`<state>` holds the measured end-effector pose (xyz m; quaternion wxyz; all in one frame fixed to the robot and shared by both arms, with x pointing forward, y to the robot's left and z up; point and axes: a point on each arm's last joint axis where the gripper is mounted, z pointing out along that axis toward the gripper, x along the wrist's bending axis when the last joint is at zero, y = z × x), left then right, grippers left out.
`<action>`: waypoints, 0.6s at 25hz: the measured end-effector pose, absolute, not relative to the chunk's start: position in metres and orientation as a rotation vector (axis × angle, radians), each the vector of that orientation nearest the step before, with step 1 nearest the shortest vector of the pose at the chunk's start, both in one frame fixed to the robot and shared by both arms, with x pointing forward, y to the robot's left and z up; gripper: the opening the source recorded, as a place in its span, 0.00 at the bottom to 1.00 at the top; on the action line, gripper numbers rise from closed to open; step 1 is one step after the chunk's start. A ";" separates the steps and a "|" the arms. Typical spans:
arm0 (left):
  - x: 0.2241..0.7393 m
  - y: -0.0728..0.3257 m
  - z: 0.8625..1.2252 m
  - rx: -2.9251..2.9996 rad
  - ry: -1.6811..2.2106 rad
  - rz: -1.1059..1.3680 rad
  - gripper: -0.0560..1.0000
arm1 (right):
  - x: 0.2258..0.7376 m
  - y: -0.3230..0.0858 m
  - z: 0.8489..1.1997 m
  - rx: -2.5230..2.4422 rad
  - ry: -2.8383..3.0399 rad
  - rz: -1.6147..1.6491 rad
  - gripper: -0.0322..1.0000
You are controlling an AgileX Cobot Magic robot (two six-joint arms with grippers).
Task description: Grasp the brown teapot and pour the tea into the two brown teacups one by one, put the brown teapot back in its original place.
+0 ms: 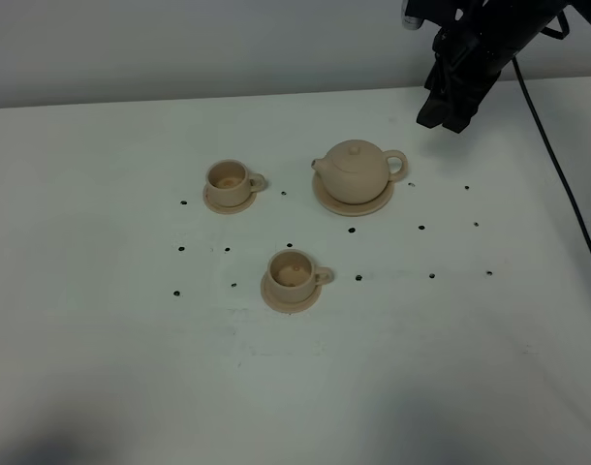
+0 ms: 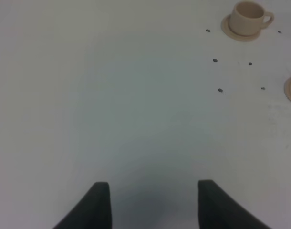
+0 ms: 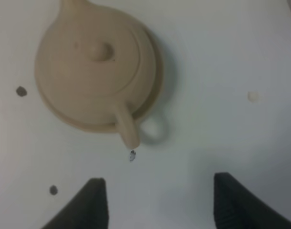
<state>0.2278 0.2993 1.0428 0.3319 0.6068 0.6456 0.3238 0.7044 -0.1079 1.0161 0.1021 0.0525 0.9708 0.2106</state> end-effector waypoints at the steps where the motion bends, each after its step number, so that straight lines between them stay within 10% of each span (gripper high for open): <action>1: 0.228 0.299 1.043 1.586 1.687 0.846 0.43 | 0.708 -0.106 1.015 0.136 2.857 0.620 0.50; 15: 0.228 0.299 1.043 1.586 1.687 0.846 0.43 | 0.703 -0.071 1.005 -0.239 2.818 0.511 0.43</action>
